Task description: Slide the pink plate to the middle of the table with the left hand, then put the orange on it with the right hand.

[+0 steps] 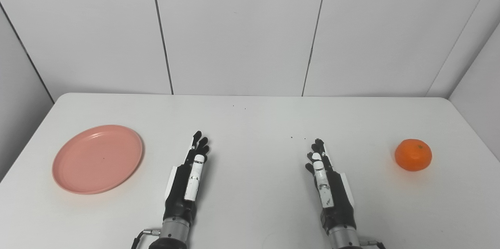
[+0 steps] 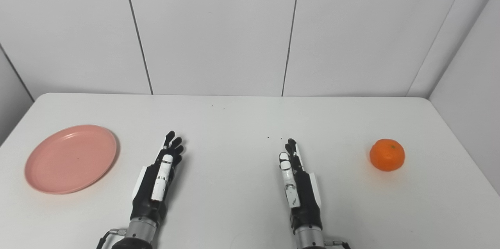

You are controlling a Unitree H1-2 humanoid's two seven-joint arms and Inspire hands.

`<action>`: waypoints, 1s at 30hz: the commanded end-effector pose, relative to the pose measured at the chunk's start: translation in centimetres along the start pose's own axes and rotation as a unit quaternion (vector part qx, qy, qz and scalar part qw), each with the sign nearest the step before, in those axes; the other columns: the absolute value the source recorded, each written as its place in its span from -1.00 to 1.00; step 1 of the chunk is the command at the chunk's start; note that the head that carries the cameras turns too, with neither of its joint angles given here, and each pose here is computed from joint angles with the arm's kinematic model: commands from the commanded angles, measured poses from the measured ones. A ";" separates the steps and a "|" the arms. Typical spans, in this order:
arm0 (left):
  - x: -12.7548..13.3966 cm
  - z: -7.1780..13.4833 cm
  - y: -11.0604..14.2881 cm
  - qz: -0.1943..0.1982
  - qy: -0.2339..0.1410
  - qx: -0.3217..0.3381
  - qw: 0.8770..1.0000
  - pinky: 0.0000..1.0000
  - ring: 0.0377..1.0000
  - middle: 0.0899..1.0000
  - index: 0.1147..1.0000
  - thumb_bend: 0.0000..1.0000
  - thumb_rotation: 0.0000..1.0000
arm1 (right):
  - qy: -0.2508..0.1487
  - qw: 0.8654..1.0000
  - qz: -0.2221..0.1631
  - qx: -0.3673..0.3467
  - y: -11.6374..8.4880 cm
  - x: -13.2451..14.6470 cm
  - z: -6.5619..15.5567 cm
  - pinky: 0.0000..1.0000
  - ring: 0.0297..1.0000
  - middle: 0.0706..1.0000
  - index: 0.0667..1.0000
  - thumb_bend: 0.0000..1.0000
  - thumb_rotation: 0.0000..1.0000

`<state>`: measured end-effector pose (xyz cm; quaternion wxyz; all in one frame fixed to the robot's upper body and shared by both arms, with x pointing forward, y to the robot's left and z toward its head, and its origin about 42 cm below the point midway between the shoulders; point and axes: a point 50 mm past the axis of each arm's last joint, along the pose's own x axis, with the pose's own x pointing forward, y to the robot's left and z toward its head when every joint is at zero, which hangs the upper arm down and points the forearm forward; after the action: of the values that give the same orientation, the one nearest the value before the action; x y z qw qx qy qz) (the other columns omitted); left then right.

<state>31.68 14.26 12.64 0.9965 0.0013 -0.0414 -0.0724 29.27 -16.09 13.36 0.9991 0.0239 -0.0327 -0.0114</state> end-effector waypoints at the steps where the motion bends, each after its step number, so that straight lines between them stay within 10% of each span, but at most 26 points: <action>1: 0.8 1.0 -0.8 -0.010 -0.020 -0.001 1.000 0.94 0.93 0.94 0.94 -0.31 1.00 | -0.036 0.999 0.004 0.001 0.2 0.4 1.1 0.88 0.90 0.94 0.96 -0.48 1.00; 30: 0.6 0.9 -0.9 -0.007 -0.019 -0.002 1.000 0.92 0.93 0.94 0.91 -0.31 1.00 | -0.037 0.999 0.005 0.006 0.2 0.4 1.1 0.90 0.90 0.94 0.96 -0.49 1.00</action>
<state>31.68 14.15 12.65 0.9966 0.0000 -0.0412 -0.0709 29.26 -16.10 13.36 0.9991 0.0255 -0.0326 -0.0113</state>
